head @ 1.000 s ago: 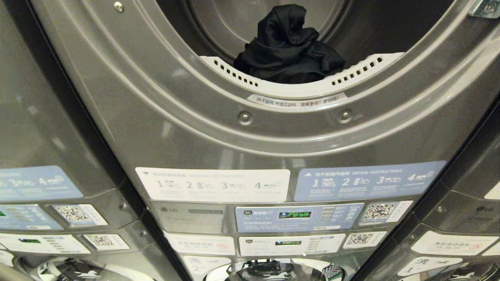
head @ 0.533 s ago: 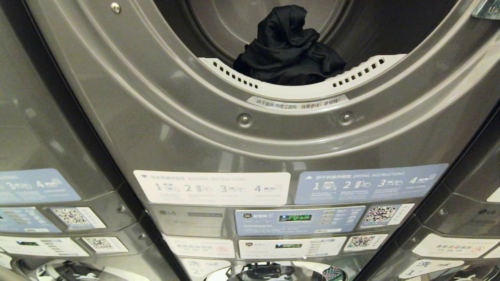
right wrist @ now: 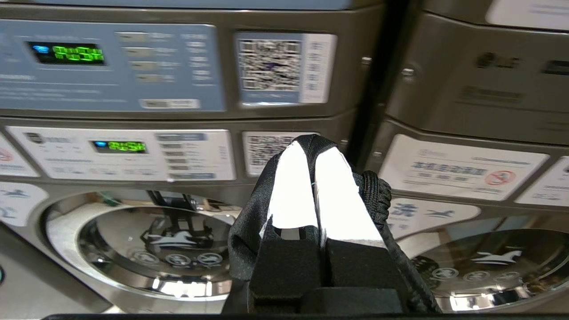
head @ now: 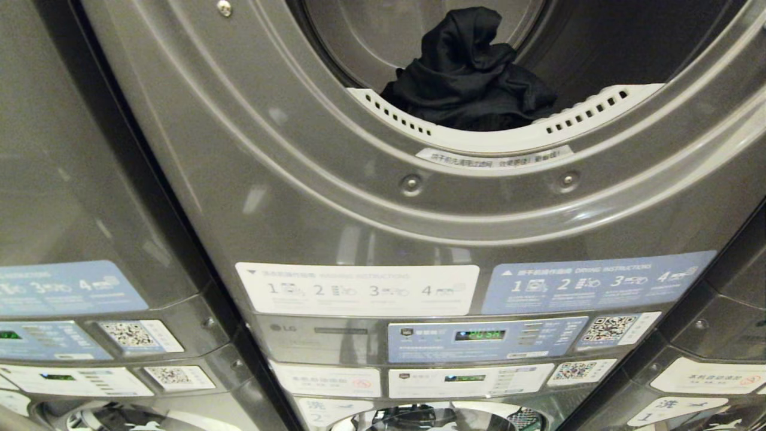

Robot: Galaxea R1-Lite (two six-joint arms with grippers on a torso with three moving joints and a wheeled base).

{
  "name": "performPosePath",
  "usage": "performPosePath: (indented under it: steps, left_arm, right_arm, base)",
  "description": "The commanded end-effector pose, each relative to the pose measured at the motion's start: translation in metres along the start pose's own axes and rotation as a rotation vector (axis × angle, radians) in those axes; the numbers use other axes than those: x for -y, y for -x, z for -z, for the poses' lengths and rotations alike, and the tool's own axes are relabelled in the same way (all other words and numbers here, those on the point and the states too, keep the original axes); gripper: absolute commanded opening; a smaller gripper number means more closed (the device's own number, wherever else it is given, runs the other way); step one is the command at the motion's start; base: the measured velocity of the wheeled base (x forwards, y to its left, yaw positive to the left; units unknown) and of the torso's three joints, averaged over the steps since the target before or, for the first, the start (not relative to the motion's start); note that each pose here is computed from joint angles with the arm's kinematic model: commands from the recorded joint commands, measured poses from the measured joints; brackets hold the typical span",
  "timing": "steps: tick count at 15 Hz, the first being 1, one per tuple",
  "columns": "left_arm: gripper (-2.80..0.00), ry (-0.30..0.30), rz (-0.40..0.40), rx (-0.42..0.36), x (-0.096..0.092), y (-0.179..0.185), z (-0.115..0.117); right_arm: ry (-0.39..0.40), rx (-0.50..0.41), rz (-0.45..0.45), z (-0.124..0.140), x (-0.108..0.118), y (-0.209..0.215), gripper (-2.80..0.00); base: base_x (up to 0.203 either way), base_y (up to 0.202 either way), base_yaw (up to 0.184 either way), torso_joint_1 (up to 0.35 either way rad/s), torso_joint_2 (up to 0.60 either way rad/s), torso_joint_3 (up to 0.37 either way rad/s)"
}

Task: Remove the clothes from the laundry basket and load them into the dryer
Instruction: Put the clothes in the dryer

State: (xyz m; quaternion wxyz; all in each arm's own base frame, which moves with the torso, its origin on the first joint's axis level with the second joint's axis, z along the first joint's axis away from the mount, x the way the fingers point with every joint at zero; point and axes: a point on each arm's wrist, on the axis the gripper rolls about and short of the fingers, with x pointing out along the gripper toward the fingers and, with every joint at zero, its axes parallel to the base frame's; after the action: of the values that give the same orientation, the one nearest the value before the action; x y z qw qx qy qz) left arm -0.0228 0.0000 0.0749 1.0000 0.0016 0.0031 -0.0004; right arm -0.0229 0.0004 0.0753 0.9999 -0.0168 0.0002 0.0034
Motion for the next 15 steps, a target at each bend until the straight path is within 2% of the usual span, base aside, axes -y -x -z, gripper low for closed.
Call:
performPosePath:
  steps: [1,12,15]
  left_arm:
    - [-2.8,0.0,-0.001,-0.001,0.0,-0.0001,0.0005]
    - [-2.8,0.0,-0.001,-0.001,0.0,-0.0001,0.0005]
    - [-2.8,0.0,-0.001,-0.001,0.0,-0.0001,0.0005]
  right_arm:
    - [0.002,-0.001,-0.001,0.0,0.0,-0.0001,-2.8]
    - [0.0,0.001,-0.005,-0.0002,-0.0001,-0.0001,-2.8]
    - [0.02,0.001,-0.01,-0.0002,-0.0002,-0.0001,-2.8]
  base:
    - [0.0,0.195,-0.001,0.005,0.0,0.002]
    - [0.0,0.194,0.0,0.002,0.0,0.002]
    - [0.0,0.07,0.0,0.001,0.0,0.001]
